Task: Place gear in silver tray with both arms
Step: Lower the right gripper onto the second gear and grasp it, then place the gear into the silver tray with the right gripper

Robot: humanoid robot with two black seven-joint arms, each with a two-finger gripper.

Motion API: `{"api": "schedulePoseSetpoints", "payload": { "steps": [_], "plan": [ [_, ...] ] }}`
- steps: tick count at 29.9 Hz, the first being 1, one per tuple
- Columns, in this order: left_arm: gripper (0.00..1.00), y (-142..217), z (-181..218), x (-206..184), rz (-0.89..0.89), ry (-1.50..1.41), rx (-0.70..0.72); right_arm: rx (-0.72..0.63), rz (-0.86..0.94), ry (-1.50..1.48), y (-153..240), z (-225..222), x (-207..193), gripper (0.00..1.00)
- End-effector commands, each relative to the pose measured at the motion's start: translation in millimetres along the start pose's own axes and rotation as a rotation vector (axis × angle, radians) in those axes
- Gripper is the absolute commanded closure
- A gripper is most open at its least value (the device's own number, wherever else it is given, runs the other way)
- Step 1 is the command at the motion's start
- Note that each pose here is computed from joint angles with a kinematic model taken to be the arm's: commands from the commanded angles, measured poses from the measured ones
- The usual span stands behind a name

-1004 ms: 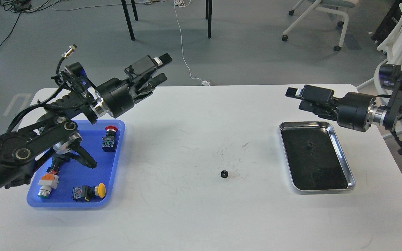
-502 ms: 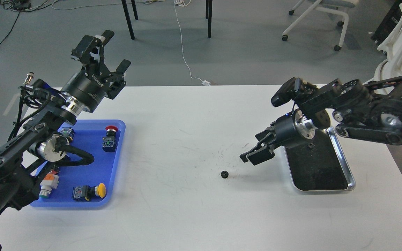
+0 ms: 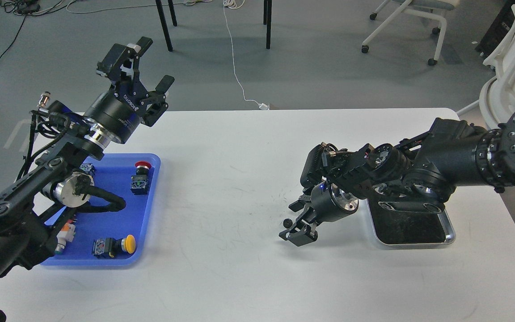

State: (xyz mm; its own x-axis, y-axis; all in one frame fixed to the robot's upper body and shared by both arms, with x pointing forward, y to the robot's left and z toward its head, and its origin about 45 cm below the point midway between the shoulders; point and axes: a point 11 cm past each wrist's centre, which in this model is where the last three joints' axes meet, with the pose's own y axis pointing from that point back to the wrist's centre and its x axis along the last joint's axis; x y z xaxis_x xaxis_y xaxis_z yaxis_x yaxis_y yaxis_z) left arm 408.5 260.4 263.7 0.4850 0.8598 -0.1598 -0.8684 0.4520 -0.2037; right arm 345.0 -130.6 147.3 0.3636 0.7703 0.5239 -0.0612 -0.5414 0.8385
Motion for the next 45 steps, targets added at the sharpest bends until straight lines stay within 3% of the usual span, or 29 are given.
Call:
{"api": "schedulePoseSetpoints", "payload": {
  "steps": [1, 12, 22, 29, 33, 39, 45],
  "plan": [
    [0.02, 0.0, 0.2, 0.2, 0.001, 0.000, -0.001, -0.001, 0.008, 0.004, -3.7, 0.3, -1.3, 0.42],
    [0.02, -3.9, -3.3, -7.5, -0.008, 0.020, -0.007, -0.023, 0.000, 0.011, -3.1, 7.8, -8.8, 0.46],
    [0.02, -3.7, -3.0, -7.0, -0.007, 0.019, -0.007, -0.027, 0.010, 0.014, -4.7, 9.3, -10.2, 0.59],
    [0.02, -4.0, -3.0, -7.9, -0.009, 0.020, -0.008, -0.016, 0.008, 0.012, -13.2, 5.3, -13.7, 0.59],
    [0.02, -4.0, -3.0, -8.0, -0.009, 0.020, -0.008, -0.017, 0.011, 0.016, -14.7, 5.6, -12.1, 0.65],
    [0.02, -4.4, -2.2, -9.2, -0.013, 0.021, -0.010, -0.020, 0.006, 0.011, -15.4, 6.4, -14.5, 0.82],
    [0.02, -4.4, -1.4, -9.6, -0.015, 0.020, -0.012, -0.022, 0.011, 0.006, -13.1, 7.4, -14.0, 0.87]
  ]
}}
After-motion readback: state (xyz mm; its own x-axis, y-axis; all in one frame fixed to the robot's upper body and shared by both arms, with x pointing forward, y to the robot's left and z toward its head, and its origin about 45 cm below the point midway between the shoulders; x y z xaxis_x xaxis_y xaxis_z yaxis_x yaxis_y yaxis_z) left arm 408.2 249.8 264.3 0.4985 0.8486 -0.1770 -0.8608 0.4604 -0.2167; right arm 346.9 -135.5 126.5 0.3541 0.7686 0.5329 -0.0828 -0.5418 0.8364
